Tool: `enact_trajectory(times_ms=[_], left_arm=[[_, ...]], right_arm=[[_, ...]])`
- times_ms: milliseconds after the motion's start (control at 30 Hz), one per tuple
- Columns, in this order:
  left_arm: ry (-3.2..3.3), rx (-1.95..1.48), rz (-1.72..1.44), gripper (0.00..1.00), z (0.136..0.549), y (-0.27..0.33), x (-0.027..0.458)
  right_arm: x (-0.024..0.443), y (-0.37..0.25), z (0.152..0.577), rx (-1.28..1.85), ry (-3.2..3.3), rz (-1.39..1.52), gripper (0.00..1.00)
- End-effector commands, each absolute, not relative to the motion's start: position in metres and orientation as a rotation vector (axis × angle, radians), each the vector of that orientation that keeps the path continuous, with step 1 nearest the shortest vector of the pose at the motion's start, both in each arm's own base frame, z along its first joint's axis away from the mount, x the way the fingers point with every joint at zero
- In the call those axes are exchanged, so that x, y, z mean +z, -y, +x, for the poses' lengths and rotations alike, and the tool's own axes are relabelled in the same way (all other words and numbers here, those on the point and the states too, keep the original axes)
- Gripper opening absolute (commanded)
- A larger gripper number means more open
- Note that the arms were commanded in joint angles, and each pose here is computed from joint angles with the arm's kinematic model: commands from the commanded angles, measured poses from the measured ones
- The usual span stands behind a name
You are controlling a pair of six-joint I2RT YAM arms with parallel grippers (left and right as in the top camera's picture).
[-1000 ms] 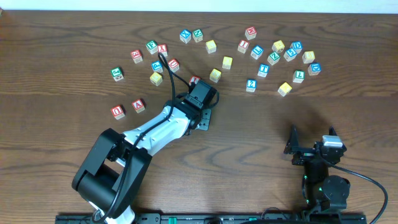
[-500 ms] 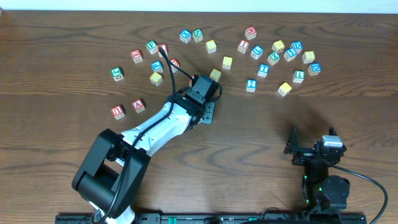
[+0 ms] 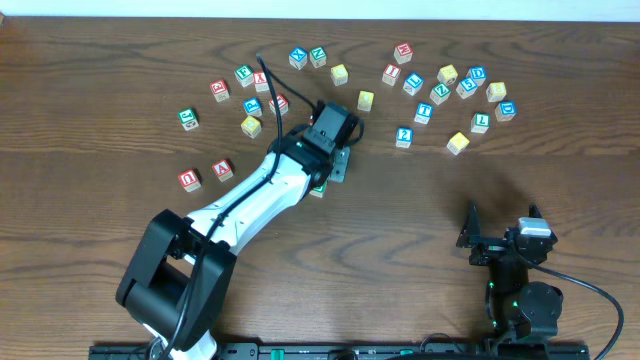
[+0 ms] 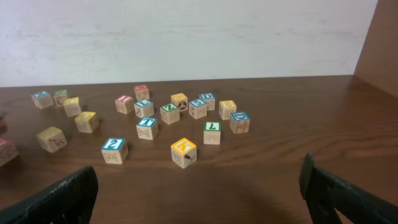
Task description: Spell out ROBOT
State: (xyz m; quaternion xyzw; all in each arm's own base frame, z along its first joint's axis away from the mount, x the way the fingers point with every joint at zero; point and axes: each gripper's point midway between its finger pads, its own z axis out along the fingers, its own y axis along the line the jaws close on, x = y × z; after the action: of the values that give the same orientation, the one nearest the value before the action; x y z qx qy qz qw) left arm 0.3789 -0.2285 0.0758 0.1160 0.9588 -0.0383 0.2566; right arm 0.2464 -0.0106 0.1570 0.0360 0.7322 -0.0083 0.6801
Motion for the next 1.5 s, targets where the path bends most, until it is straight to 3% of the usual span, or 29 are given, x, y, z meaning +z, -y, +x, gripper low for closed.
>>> enact_trajectory(times_ms=[0,300,567,800,833,900,933,1000,1067,1467], left_arm=[[-2.514,-0.084,0.316,0.43,0.399,0.228,0.113],[-2.359,-0.123,0.232,0.43,0.413,0.198,0.201],[-2.265,-0.09,0.037,0.43,0.406,0.12,0.265],[-2.327,-0.013,-0.073,0.42,0.395,0.072,0.26],[-2.334,-0.006,-0.084,0.33,0.395,0.067,0.259],[-2.339,0.003,-0.106,0.31,0.395,0.061,0.257],[-2.339,0.005,-0.113,0.32,0.395,0.058,0.257],[-2.338,0.012,-0.127,0.44,0.396,0.053,0.257],[-2.34,0.02,-0.145,0.5,0.396,0.047,0.256],[-2.423,0.048,-0.254,0.54,0.386,0.022,0.218]], right_arm=[[0.156,0.01,0.246,-0.012,-1.646,0.084,0.99],[0.156,0.01,0.246,-0.012,-1.646,0.084,0.99],[0.156,0.01,0.246,-0.012,-1.646,0.084,0.99],[0.156,0.01,0.246,-0.013,-1.646,0.085,0.99],[0.156,0.01,0.246,-0.012,-1.646,0.084,0.99],[0.156,0.01,0.246,-0.013,-1.646,0.085,0.99],[0.156,0.01,0.246,-0.012,-1.647,0.084,0.99],[0.156,0.01,0.246,-0.012,-1.647,0.084,0.99],[0.156,0.01,0.246,-0.012,-1.646,0.084,0.99],[0.158,0.005,0.247,0.027,-1.639,0.079,0.99]])
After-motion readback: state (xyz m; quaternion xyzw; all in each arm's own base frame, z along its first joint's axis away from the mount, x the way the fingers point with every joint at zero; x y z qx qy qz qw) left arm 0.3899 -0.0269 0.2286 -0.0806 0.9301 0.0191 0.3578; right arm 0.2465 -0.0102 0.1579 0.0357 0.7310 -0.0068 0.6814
